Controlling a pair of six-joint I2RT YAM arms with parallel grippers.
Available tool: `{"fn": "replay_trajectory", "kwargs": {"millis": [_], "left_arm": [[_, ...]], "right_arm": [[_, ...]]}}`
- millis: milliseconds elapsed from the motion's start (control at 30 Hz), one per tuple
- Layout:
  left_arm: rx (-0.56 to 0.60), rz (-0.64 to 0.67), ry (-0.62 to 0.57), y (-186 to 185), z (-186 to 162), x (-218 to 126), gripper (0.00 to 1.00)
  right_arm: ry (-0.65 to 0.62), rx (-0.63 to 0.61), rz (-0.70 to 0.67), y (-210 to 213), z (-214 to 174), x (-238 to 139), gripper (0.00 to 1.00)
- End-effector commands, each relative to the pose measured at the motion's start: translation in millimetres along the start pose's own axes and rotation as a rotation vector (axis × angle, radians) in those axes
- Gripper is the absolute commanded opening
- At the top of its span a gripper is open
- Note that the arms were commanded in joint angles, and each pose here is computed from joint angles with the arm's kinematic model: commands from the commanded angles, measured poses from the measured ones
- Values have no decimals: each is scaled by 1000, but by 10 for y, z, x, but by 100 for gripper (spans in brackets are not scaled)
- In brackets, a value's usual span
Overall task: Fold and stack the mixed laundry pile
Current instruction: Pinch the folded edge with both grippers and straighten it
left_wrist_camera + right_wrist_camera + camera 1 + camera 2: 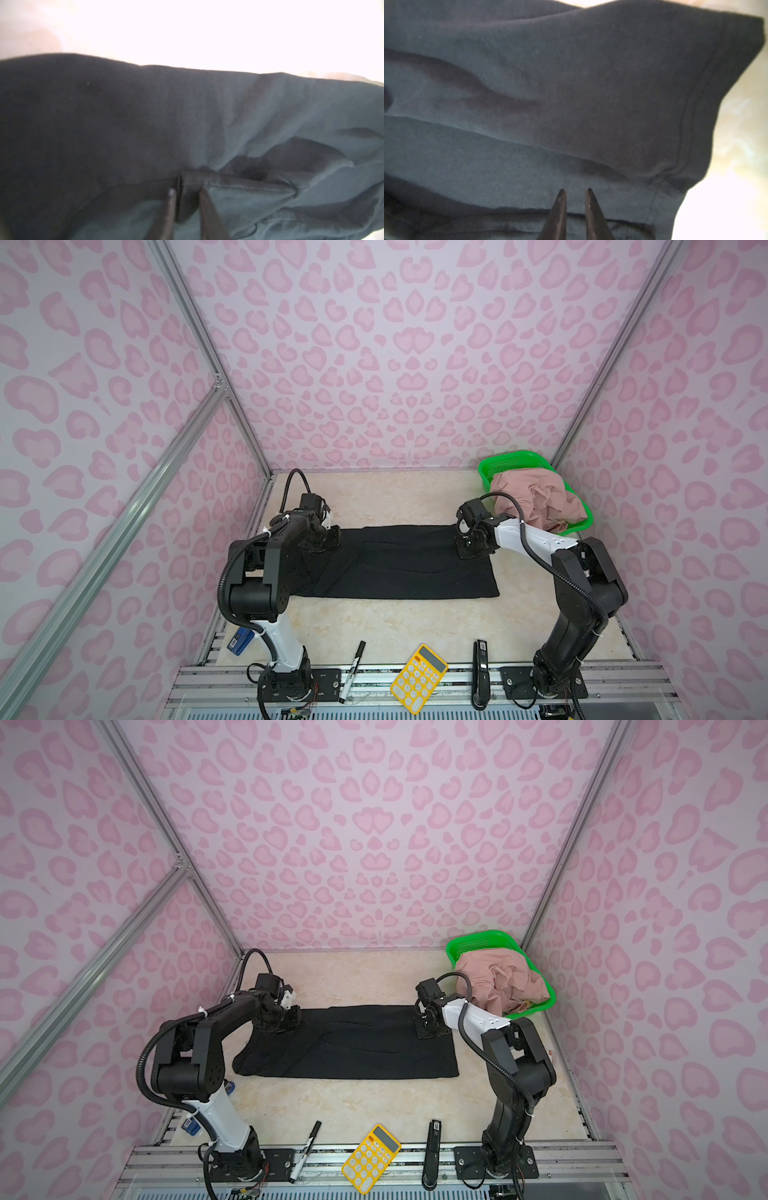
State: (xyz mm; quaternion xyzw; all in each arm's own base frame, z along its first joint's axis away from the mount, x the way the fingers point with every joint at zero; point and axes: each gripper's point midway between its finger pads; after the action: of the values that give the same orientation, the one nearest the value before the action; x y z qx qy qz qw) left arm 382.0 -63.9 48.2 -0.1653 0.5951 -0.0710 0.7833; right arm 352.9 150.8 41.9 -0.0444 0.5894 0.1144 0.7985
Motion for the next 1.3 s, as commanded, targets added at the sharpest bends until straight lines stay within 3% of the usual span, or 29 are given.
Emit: {"fn": "replay_trajectory", "kwargs": {"millis": [0,67,267,500,567,667,733,833,1000,1167,1267], "left_arm": [[6,-71,-56,-178,68,-188,9],[5,-102,-63,-248,38,-266,3],[31,-160,-47,-441,-166,-517,3],[118,-254,68,-829,-808,-704,3],[131,-284,127,-921,-1025,-676,10],[135,-320,233,-1004,-1313,-619,34],[123,-291,241,-974,-1353,-589,51],[105,-216,150,-909,-1147,-636,63],[-19,108,-105,-386,-457,-811,65],[-221,95,-229,184,138,-846,65],[-250,98,-232,462,371,-778,62]], "right_arm": [[-7,6,-4,-29,-10,0,18],[-11,8,-4,-41,-11,-13,18],[-18,10,-9,-63,-25,-63,18],[-13,16,-10,-71,-60,-77,18],[-8,19,-11,-76,-71,-59,18],[-7,22,-10,-72,-56,-55,17],[-9,23,-12,-73,-43,-60,17],[-12,19,-21,-88,-24,-78,17],[-18,8,-46,-123,27,-84,22],[-20,12,-52,-168,111,-38,25],[-20,15,-52,-183,141,-2,25]]}}
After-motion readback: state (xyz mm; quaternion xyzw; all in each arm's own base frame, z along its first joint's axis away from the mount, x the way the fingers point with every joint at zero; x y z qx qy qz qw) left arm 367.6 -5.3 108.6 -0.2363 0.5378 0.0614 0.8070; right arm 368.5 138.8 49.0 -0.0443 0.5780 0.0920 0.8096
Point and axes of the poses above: each gripper's point midway between its finger pads, its own x axis out along the fingers, its own y axis along the line the jaws close on, z = x × y, and after that the axes turned 2 degrees about -x, right-handed
